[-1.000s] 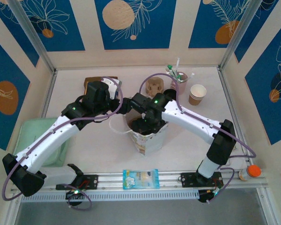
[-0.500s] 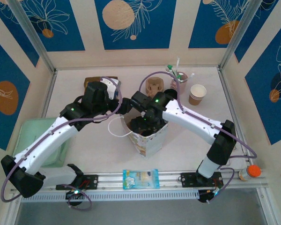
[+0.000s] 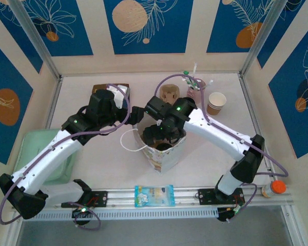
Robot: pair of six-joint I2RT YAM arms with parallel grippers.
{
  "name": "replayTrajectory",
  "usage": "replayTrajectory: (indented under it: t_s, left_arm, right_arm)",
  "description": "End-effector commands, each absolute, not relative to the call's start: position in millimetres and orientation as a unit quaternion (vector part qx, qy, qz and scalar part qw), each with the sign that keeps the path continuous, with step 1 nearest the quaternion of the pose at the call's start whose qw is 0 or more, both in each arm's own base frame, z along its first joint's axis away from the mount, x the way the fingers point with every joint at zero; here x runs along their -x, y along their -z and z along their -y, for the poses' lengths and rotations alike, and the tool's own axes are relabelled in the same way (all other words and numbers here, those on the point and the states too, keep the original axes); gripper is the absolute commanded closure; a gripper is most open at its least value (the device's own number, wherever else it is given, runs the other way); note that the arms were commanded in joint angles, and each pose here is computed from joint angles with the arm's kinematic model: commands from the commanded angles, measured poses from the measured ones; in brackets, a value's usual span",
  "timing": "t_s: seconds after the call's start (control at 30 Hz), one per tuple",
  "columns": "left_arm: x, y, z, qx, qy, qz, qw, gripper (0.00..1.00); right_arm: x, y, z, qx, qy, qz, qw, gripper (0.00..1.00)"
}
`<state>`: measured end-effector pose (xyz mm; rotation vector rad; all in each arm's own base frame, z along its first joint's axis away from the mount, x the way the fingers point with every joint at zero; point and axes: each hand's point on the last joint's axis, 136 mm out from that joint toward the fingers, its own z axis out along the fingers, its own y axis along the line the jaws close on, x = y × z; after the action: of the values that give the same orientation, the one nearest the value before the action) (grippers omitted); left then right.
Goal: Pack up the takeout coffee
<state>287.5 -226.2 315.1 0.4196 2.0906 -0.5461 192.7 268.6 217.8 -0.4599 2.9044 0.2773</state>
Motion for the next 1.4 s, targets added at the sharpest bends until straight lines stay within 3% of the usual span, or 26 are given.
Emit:
replayTrajectory:
  t_s: [0.0,1.37]
  left_arm:
    - [-282.7,-323.5,223.6,-0.16,0.23,-0.843,0.459,0.0]
    - [-283.9,-308.1,225.0,-0.162,0.221,-0.857,0.437,0.0]
  right_arm:
    - [-185.4,-238.1,-261.7,0.162,-0.099,-0.976,0.106,0.01]
    - [-186.8,-269.6,-252.9,0.167,-0.109,-0.969,0.146,0.01]
